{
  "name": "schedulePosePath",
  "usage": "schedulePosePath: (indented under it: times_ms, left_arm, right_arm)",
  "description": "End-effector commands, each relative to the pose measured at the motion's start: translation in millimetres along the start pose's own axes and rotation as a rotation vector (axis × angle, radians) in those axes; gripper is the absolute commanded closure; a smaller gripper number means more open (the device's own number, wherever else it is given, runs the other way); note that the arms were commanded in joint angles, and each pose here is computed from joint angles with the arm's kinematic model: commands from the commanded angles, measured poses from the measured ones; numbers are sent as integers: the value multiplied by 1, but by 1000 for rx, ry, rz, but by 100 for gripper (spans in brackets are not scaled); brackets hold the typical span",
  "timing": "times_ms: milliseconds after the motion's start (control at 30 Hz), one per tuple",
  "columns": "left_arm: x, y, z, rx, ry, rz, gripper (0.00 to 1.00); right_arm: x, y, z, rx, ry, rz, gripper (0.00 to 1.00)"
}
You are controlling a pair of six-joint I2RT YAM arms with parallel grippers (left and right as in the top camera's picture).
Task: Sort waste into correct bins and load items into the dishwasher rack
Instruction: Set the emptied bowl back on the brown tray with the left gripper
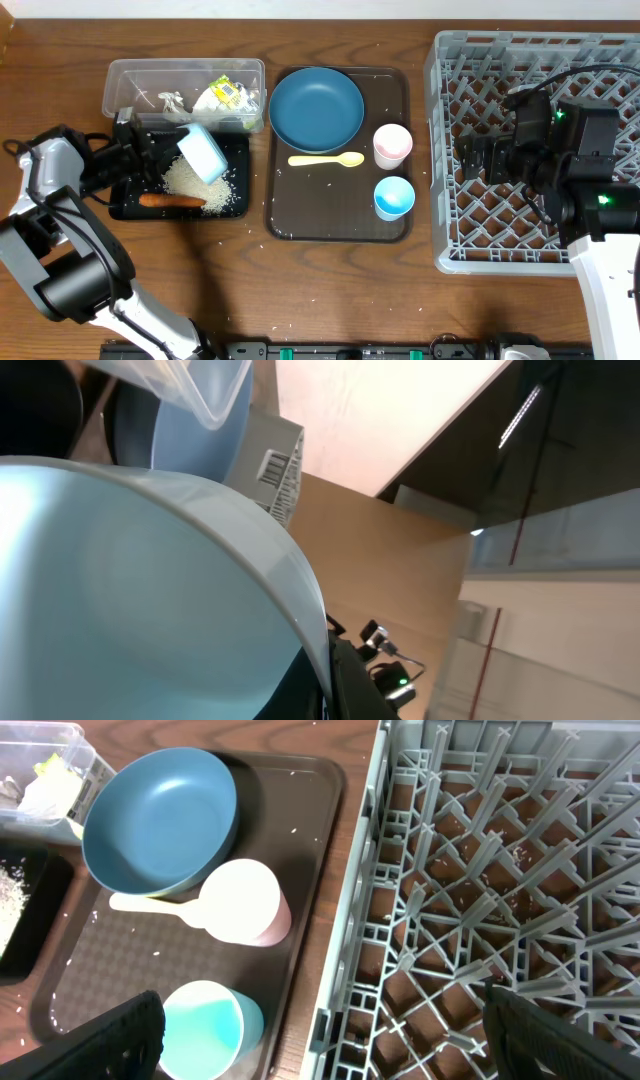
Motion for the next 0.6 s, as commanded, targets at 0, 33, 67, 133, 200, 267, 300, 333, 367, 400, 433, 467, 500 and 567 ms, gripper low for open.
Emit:
schedulePosePath:
  times_ms: [0,33,67,133,200,267,300,333,367,400,433,467,500,567]
  left_arm:
    - [-13,3,-3,-15,33,-35,94]
    - [-14,4,1,-18,-9,-35,94]
    - [-13,4,4,-22,-43,-34,94]
    - [-13,5,4,-24,-30,-35,94]
    - [-17,3,2,-18,-46,-34,94]
    - [-25,-1,-2,-5,-81,-33,94]
    - [-31,-4,-5,4,-122,-29,94]
    - [-36,-7,-8,14,-157,-10,94]
    - [-41,-10,-13,28,-195,32,94]
    - [-44,-13,-17,43,-233,85,94]
    - [-45,-18,-22,63,-285,163,94]
    - [-45,-23,-27,83,-334,250,94]
    - [-45,-28,-33,104,-373,326,94]
    - [-44,-40,-47,159,-452,490,94]
  right_arm:
    - [7,2,4,-8,5,24,1]
    - [7,2,4,-7,4,24,1]
    - [7,2,4,-6,4,23,1]
    - [7,1,4,-7,3,24,1]
    - [7,1,4,-6,3,24,1]
    - [7,1,3,-5,3,23,1]
    - [7,1,3,-5,3,23,1]
    - [7,1,4,-6,4,23,1]
    - [7,1,4,-6,3,24,1]
    - [7,1,4,-6,3,24,1]
    - [7,1,4,-6,3,23,1]
    - [7,1,4,-6,3,23,1]
    - [7,1,4,-7,3,24,1]
    - [7,1,4,-6,3,24,1]
Point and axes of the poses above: each gripper's point midway between its finger pads, its own y axis back along the fingers, its own x axis along the line the jaws close on, z = x × y, the point moved 6 cm from there along y, back along the fingers, and after that the axes turned 15 degrees about -y, right-handed, at the moved point
